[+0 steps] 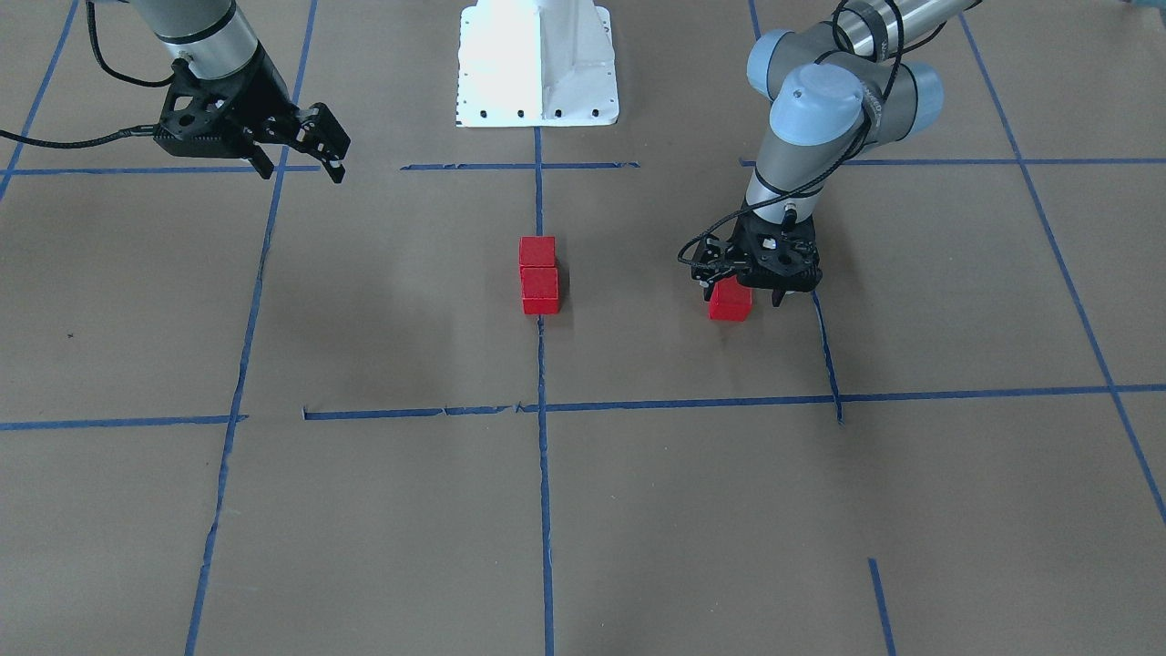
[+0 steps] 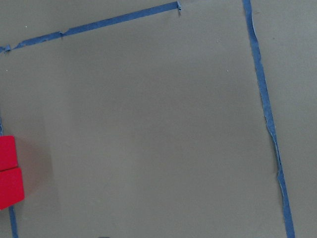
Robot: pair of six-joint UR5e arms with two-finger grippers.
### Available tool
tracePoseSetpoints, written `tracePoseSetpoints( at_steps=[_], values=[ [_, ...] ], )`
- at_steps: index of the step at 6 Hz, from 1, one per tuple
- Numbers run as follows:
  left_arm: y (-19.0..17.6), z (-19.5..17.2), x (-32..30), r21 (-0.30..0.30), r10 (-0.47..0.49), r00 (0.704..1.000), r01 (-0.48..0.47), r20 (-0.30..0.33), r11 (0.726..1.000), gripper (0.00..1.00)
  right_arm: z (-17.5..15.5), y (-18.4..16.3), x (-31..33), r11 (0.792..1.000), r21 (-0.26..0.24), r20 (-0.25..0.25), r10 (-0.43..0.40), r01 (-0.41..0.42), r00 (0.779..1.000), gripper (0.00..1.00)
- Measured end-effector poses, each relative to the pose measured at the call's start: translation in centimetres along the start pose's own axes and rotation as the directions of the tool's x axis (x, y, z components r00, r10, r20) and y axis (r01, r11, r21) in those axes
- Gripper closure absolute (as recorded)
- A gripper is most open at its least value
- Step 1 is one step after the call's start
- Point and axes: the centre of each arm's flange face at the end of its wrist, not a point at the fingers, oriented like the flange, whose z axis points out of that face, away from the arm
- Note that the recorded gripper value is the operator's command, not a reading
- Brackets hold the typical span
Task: Form red blocks into L shape at center
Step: 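Lower the left gripper onto the remaining red cube and grasp it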
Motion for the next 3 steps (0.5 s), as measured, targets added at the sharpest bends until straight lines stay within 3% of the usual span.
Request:
tracePoseSetpoints(
  at_steps=[3],
  values=[
    [0.7, 1.9, 0.2, -0.058, -0.003, 1.000, 0.003, 0.000, 0.998, 0.08, -0.3, 0.1, -0.2, 1.000, 0.001, 0.008, -0.002, 0.002, 1.000, 0.00]
  ],
)
